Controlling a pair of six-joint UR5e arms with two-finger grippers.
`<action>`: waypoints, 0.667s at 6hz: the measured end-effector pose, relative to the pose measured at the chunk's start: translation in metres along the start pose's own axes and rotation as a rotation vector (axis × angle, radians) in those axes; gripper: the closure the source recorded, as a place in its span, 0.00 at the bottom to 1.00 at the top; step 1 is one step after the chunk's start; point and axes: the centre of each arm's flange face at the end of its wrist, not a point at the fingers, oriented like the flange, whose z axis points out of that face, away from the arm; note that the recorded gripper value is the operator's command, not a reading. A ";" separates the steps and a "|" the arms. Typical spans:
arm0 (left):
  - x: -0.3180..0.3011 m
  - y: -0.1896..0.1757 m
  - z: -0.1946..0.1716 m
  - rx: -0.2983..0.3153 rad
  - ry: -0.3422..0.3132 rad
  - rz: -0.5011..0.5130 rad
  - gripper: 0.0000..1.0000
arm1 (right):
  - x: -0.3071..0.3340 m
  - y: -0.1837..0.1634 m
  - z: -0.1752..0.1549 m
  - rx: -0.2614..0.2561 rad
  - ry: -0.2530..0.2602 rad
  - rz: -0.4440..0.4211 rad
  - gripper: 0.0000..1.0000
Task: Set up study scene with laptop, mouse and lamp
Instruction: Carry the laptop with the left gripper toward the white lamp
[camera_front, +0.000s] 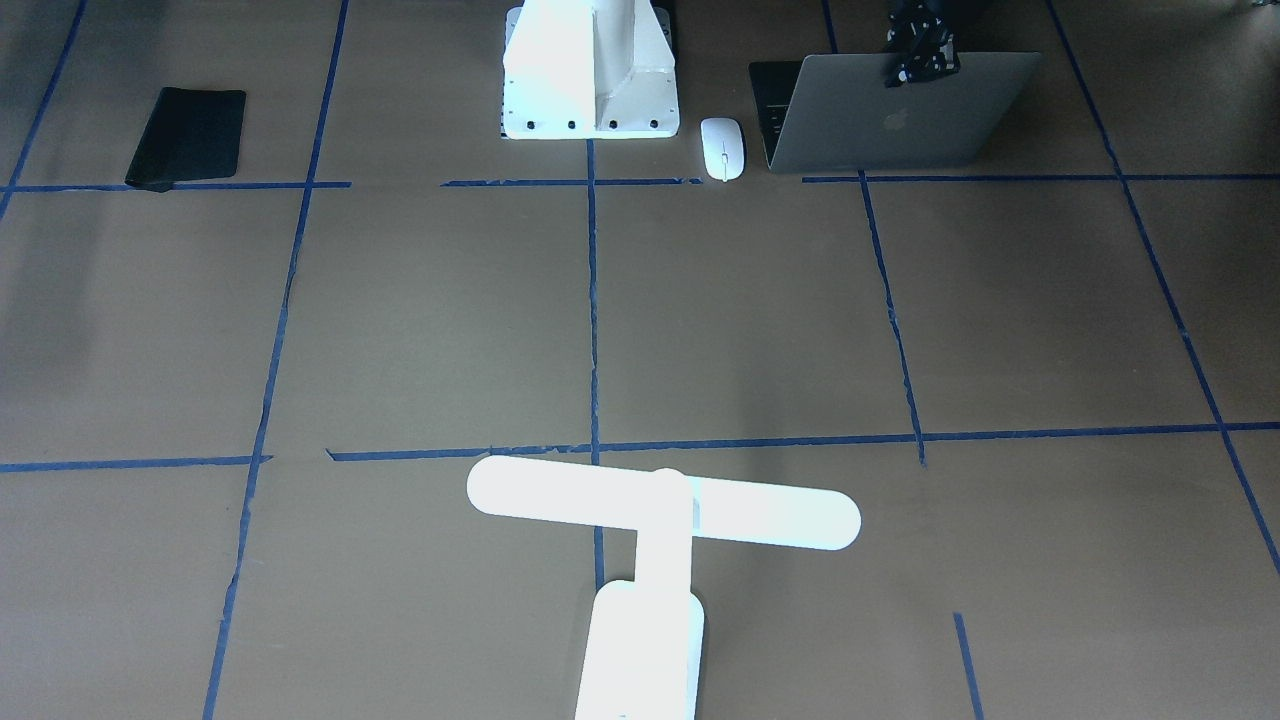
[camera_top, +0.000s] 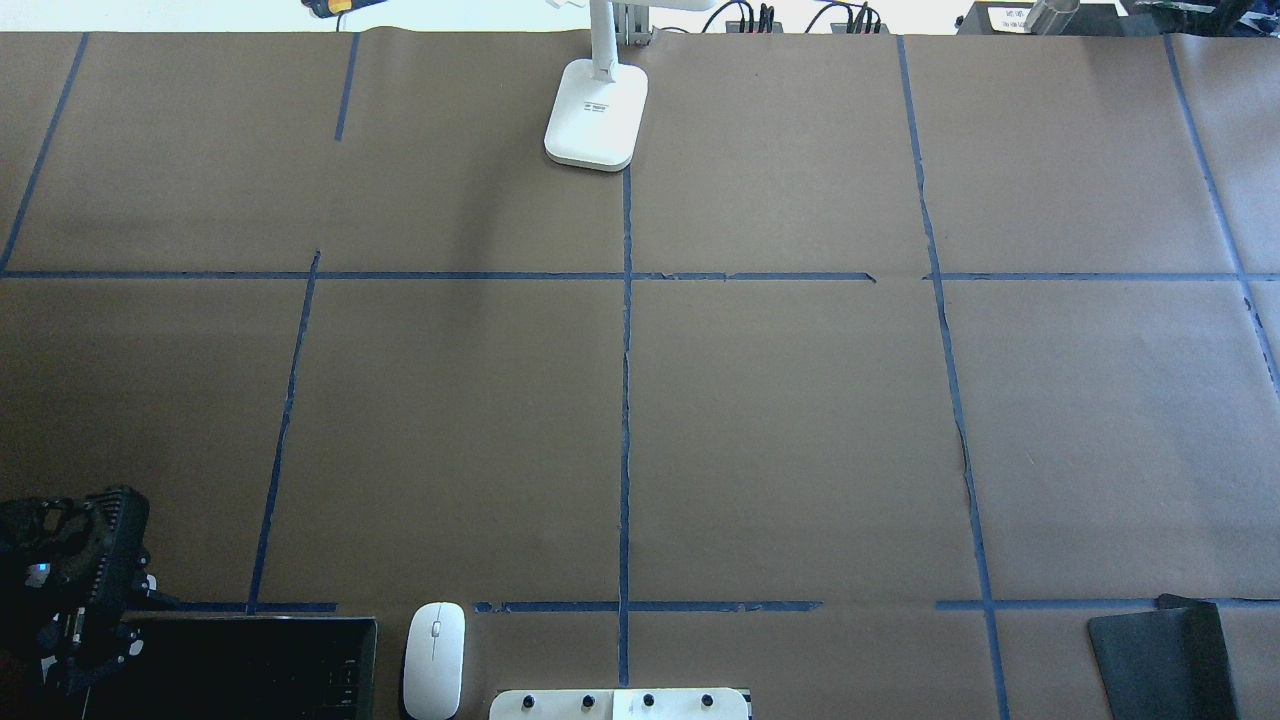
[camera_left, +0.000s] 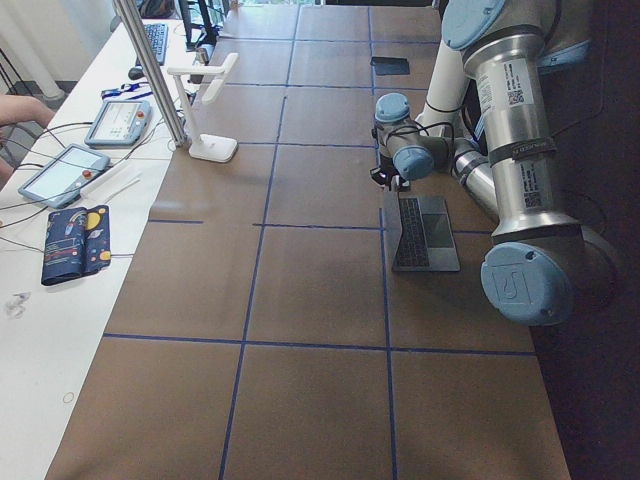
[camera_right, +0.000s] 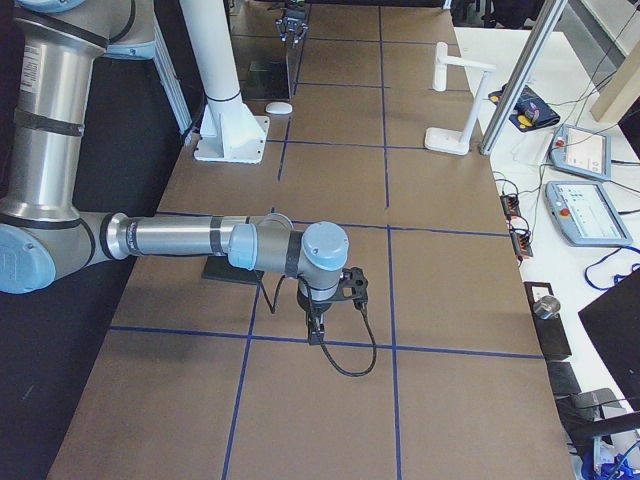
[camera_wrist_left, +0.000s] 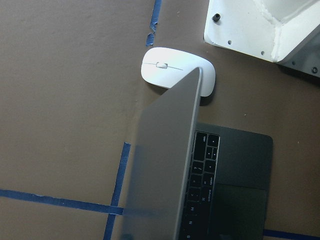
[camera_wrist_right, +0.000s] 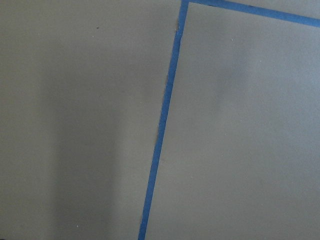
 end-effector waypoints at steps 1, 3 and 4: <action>-0.007 0.005 -0.005 -0.015 -0.017 0.027 1.00 | 0.000 0.000 0.000 -0.001 0.000 0.001 0.00; -0.022 0.011 -0.020 -0.012 -0.063 0.052 1.00 | 0.000 0.000 0.001 -0.001 -0.002 0.001 0.00; -0.032 0.016 -0.032 -0.005 -0.100 0.093 1.00 | 0.000 0.000 0.001 -0.002 -0.003 0.001 0.00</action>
